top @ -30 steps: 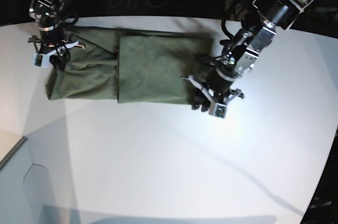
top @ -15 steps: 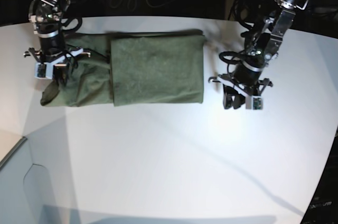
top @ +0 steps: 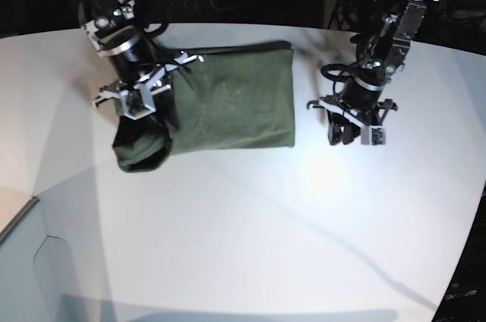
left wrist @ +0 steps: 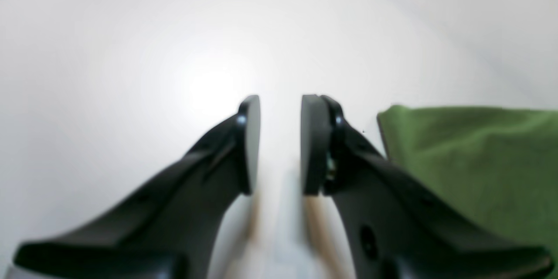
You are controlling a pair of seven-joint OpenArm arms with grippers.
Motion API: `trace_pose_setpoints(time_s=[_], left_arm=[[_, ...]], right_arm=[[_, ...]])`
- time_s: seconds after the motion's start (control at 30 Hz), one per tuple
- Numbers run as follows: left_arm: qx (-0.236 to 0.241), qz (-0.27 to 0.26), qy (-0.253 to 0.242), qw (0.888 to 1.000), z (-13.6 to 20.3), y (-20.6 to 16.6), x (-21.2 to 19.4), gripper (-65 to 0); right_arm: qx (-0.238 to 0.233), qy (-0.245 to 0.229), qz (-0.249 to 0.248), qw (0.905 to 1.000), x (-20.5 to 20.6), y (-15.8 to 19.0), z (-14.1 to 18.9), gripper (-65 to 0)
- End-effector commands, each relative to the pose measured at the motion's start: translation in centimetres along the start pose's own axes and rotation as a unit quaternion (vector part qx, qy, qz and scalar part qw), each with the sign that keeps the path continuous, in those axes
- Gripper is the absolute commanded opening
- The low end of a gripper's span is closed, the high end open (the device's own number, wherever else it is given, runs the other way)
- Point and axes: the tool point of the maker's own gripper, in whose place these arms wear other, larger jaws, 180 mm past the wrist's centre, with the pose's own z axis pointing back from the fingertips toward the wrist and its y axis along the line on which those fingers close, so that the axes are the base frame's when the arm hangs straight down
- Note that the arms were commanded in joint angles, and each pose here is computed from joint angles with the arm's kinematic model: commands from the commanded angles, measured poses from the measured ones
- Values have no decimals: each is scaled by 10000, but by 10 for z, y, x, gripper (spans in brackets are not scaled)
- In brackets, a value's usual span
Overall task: Layout the t-shirt on the table in an organized manner, then fold the t-shirt properly
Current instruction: 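Lift the bundle with both grippers and fold it over toward the right gripper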
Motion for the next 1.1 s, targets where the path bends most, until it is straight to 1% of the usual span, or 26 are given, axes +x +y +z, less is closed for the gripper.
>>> trace_pose_setpoints(time_s=[0.0,0.2,0.3,0.53,0.77,0.83,0.9,1.0,1.07], left_arm=[[-57,-20,-220,9997,0,-2,13,-494],[-38,-15,-53,10000,7,-2,-4,-494],[-21,-9,38,10000,12,0,-13,-494],[-13,-1,118,9999,15,-1,-20,-495],[-9,10,140,9999,16,0,-22,-495],[-9,10,140,9999,16,0,-22,-496],[-9,10,140,9999,16,0,-22,-496],[-3,-4,142,9999,17,1,-22,-496],[-1,-11,142,9999,17,1,-22,-496]], right_arm=[[141,-335,-38,9993,18,9,-2,-650],[791,-469,-116,9957,26,54,-19,-650],[1068,-440,-184,9931,23,73,-28,-650],[1420,-428,-227,9887,21,96,-40,-650],[1740,-534,-202,9831,30,121,-38,-650],[1879,-544,-112,9806,32,131,-38,-650],[2071,-498,107,9770,31,146,-39,-650],[2353,-351,358,9706,22,167,-39,-650],[2433,-350,418,9684,22,170,-46,-650]])
